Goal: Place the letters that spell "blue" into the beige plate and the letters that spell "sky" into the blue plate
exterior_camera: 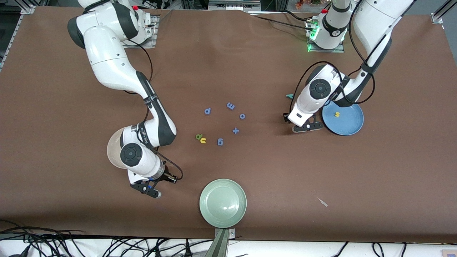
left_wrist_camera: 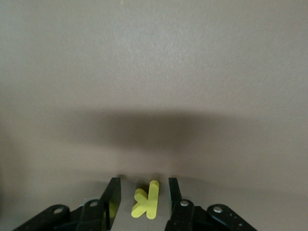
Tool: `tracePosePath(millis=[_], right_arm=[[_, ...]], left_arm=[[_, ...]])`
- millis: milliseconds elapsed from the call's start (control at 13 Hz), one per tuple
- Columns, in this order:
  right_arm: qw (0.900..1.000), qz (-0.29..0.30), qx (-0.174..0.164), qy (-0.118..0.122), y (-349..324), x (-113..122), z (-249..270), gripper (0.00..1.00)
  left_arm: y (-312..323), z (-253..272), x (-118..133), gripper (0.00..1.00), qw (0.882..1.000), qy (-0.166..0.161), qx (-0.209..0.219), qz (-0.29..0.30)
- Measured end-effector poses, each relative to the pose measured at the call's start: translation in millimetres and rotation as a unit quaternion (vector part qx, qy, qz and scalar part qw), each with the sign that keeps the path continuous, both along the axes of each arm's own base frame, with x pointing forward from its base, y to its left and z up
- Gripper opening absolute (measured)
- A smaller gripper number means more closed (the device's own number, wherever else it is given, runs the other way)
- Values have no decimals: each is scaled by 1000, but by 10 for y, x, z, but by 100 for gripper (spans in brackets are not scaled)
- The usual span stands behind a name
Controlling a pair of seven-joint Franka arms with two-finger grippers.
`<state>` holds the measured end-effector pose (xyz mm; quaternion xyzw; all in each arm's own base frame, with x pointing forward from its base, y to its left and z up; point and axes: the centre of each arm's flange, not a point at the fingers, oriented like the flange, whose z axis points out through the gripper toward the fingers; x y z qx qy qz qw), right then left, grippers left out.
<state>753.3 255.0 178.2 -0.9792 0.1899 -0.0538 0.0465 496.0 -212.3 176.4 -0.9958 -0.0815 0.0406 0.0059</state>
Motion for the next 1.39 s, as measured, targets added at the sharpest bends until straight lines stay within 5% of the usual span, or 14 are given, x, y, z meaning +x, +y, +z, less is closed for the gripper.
tracePosePath(millis=[308, 386, 771, 848, 1388], right_arm=[[1000, -6, 8, -1, 11, 2, 4, 23], [1000, -8, 12, -1, 13, 4, 8, 14], [1000, -3, 11, 3, 3, 2, 14, 14], [1000, 5, 6, 15, -25, -9, 27, 14], [988, 87, -41, 121, -757, -70, 952, 14]], left_arm=[[14, -13, -8, 48, 1000, 8, 6, 0], [14, -14, -9, 48, 1000, 9, 7, 0], [4, -13, -14, 30, 1000, 9, 7, 5], [-3, -9, -15, 23, 1000, 9, 7, 7], [37, 388, 150, 23, 998, 13, 46, 31]])
